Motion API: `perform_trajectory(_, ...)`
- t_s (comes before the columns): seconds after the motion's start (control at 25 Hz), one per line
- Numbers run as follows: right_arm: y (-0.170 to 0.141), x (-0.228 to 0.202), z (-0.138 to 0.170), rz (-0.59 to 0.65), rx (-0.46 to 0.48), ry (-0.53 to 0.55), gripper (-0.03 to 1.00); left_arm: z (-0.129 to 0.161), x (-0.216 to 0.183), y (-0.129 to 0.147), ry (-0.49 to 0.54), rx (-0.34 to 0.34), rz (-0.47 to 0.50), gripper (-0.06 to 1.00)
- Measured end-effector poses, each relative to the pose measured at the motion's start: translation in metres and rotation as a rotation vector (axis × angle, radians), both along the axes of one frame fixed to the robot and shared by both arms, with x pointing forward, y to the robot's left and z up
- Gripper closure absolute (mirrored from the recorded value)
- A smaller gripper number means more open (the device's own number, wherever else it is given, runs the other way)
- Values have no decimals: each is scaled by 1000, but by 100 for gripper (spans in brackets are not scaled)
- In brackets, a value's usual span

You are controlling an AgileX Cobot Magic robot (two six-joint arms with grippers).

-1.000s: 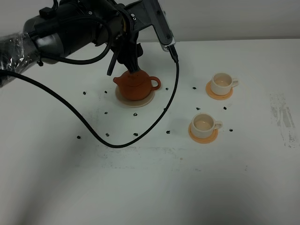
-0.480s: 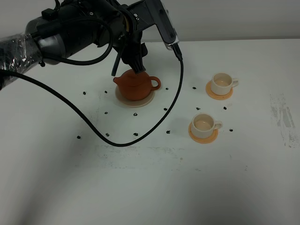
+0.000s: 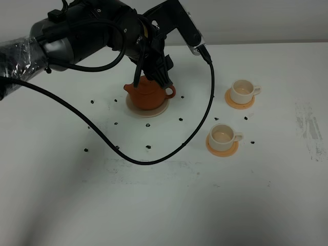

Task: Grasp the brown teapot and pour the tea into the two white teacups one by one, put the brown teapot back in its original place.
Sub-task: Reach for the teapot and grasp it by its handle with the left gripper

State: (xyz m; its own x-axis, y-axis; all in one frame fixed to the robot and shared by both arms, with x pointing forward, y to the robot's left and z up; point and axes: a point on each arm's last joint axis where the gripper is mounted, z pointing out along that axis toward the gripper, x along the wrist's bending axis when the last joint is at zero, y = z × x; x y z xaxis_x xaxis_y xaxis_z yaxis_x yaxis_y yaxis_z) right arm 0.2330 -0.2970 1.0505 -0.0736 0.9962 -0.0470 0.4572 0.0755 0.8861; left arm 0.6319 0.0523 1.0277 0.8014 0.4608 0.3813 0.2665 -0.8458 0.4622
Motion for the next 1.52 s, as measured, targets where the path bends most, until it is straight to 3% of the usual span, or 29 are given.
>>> perform_trajectory(0.24, 0, 0, 0, 0, 0, 0, 53, -1, 5, -13, 66, -36, -66, 35)
perform_trajectory(0.52, 0, 0, 0, 0, 0, 0, 53, -7, 29, -30, 162, 21, -109, 35)
perform_trajectory(0.76, 0, 0, 0, 0, 0, 0, 53, -31, 50, -38, 218, 43, -128, 35)
perform_trajectory(1.16, 0, 0, 0, 0, 0, 0, 53, -64, 60, -45, 220, 30, -158, 35)
perform_trajectory(1.52, 0, 0, 0, 0, 0, 0, 53, -70, 61, -39, 259, 50, -151, 35)
